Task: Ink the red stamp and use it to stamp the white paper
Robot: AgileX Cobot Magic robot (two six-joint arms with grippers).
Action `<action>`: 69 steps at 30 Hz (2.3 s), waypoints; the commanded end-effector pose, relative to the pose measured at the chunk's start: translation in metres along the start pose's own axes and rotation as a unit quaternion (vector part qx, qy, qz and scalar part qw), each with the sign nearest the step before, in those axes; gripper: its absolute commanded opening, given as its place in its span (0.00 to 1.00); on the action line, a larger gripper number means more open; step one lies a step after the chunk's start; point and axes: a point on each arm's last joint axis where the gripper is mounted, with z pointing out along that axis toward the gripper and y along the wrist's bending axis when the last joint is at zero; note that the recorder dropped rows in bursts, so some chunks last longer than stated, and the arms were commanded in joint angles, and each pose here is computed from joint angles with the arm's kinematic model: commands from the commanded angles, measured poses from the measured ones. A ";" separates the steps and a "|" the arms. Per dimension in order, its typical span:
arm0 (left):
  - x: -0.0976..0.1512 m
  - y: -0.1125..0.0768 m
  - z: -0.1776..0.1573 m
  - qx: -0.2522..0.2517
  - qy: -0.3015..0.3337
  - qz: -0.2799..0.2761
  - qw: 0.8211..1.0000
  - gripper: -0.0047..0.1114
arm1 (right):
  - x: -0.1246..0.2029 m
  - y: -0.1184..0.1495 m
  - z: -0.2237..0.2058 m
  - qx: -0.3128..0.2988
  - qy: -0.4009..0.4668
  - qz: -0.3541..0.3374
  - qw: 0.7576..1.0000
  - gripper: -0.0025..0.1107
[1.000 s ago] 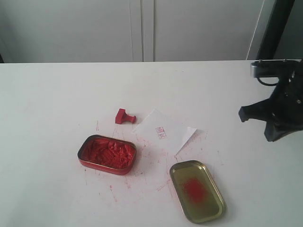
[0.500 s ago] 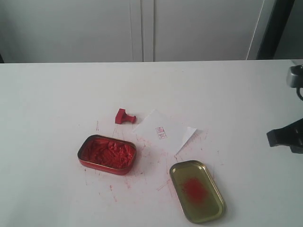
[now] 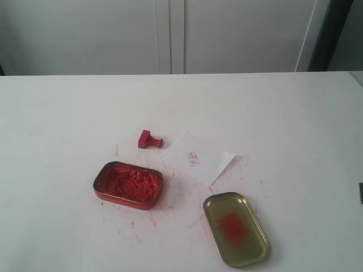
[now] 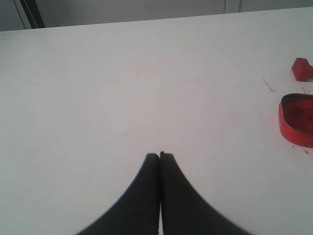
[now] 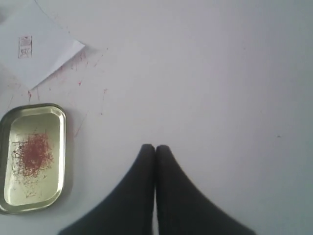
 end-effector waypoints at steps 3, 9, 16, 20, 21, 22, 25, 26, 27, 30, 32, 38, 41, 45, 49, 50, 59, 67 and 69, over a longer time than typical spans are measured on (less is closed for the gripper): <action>0.000 0.000 0.000 0.001 -0.002 0.001 1.000 0.04 | 0.019 -0.001 -0.029 0.005 -0.085 -0.005 0.996 0.02; 0.000 0.000 0.000 0.001 -0.002 0.001 1.000 0.04 | 0.033 -0.001 -0.039 0.005 -0.154 -0.005 0.988 0.02; 0.000 0.000 0.000 0.001 -0.002 0.001 1.000 0.04 | 0.033 -0.002 -0.042 0.008 -0.170 -0.011 0.985 0.02; 0.000 0.000 0.000 0.001 -0.002 0.001 1.000 0.04 | 0.033 -0.002 -0.042 0.008 -0.170 -0.011 0.985 0.02; 0.000 0.000 0.000 0.001 -0.002 0.001 1.000 0.04 | 0.033 -0.002 -0.042 0.008 -0.170 -0.011 0.985 0.02; 0.000 0.000 0.000 0.001 -0.002 0.001 1.000 0.04 | 0.033 -0.002 -0.042 0.008 -0.170 -0.011 0.985 0.02; 0.000 0.000 0.000 0.001 -0.002 0.001 1.000 0.04 | 0.033 -0.002 -0.042 0.008 -0.170 -0.011 0.985 0.02; 0.000 0.000 0.000 0.001 -0.002 0.001 1.000 0.04 | 0.033 -0.002 -0.042 0.008 -0.170 -0.011 0.985 0.02; 0.000 0.000 0.000 0.001 -0.002 0.001 1.000 0.04 | 0.033 -0.002 -0.042 0.008 -0.170 -0.011 0.985 0.02; 0.000 0.000 0.000 0.001 -0.002 0.001 1.000 0.04 | 0.033 -0.002 -0.042 0.008 -0.170 -0.011 0.985 0.02; 0.000 0.000 0.000 0.001 -0.002 0.001 1.000 0.04 | 0.033 -0.002 -0.042 0.008 -0.170 -0.011 0.985 0.02; 0.000 0.000 0.000 0.001 -0.002 0.001 1.000 0.04 | 0.034 -0.002 -0.043 0.008 -0.174 -0.011 0.985 0.02; 0.000 0.000 0.000 0.001 -0.002 0.001 1.000 0.04 | 0.037 -0.002 -0.051 0.008 -0.198 -0.011 0.980 0.02; 0.000 0.000 0.000 0.001 -0.002 0.001 1.000 0.04 | 0.042 -0.002 -0.065 0.008 -0.240 -0.011 0.971 0.02; 0.000 0.000 0.000 0.001 -0.002 0.001 1.000 0.04 | 0.049 -0.002 -0.077 0.008 -0.279 -0.010 0.960 0.02; 0.000 0.000 0.000 0.001 -0.002 0.001 1.000 0.04 | 0.050 -0.002 -0.079 0.008 -0.286 -0.010 0.958 0.02; 0.000 0.000 0.000 0.001 -0.002 0.001 1.000 0.04 | 0.056 -0.002 -0.086 0.008 -0.314 -0.010 0.949 0.02; 0.000 0.000 0.000 0.001 -0.002 0.001 1.000 0.04 | 0.073 -0.002 -0.052 0.008 -0.274 -0.011 0.962 0.02; 0.000 0.000 0.000 0.001 -0.002 0.001 1.000 0.04 | 0.079 -0.002 -0.043 0.007 -0.258 -0.011 0.966 0.02</action>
